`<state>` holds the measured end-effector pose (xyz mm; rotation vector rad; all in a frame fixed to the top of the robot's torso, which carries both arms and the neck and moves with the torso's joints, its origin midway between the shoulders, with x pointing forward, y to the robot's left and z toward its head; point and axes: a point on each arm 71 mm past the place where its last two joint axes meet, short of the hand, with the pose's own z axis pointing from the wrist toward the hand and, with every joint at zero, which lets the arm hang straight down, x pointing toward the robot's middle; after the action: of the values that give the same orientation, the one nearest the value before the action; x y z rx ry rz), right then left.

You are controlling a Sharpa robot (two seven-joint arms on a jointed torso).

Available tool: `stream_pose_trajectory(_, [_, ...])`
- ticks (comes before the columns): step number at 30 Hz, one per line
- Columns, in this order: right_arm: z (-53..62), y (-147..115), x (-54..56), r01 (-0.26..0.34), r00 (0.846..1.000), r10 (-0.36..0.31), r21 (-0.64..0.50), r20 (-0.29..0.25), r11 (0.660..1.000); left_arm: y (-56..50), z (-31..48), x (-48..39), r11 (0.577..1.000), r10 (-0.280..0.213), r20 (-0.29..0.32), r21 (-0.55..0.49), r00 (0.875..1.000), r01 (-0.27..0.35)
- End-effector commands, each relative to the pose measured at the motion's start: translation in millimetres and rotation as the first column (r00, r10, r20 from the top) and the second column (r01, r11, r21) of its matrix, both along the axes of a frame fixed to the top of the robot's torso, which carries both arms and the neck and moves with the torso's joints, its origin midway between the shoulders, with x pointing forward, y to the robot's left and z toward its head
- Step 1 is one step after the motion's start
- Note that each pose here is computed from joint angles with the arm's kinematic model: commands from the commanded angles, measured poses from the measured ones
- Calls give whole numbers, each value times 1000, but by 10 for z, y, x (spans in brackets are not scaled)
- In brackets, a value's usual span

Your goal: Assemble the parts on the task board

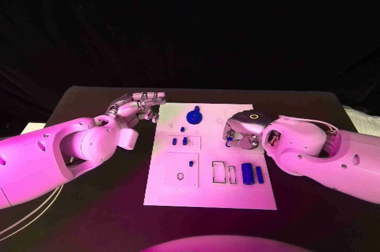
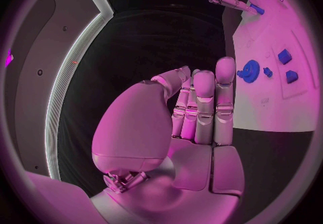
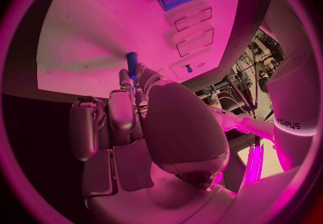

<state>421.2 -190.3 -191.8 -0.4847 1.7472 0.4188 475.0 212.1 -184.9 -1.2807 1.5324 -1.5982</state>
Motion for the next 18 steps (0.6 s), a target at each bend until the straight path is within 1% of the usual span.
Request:
stream_pose_trajectory(1, [-73, -25, -6, 12, 1000, -13, -53, -20, 999, -24, 8, -7, 1000, -21, 6, -6, 1000, 21])
stream_pose_trajectory(6, [-47, -5, -23, 9, 1000, -10, -16, -11, 1000, -24, 6, -7, 1000, -21, 5, -6, 1000, 21])
stream_pose_trajectory(11, [6, -3, -50, 11, 1000, -11, 24, 6, 1000, -23, 4, -6, 1000, -20, 4, -5, 1000, 20])
stream_pose_trajectory(18, [144, -3, -77, 10, 999, -13, 69, 43, 998, -26, 1, -2, 1000, -19, 4, -4, 1000, 19])
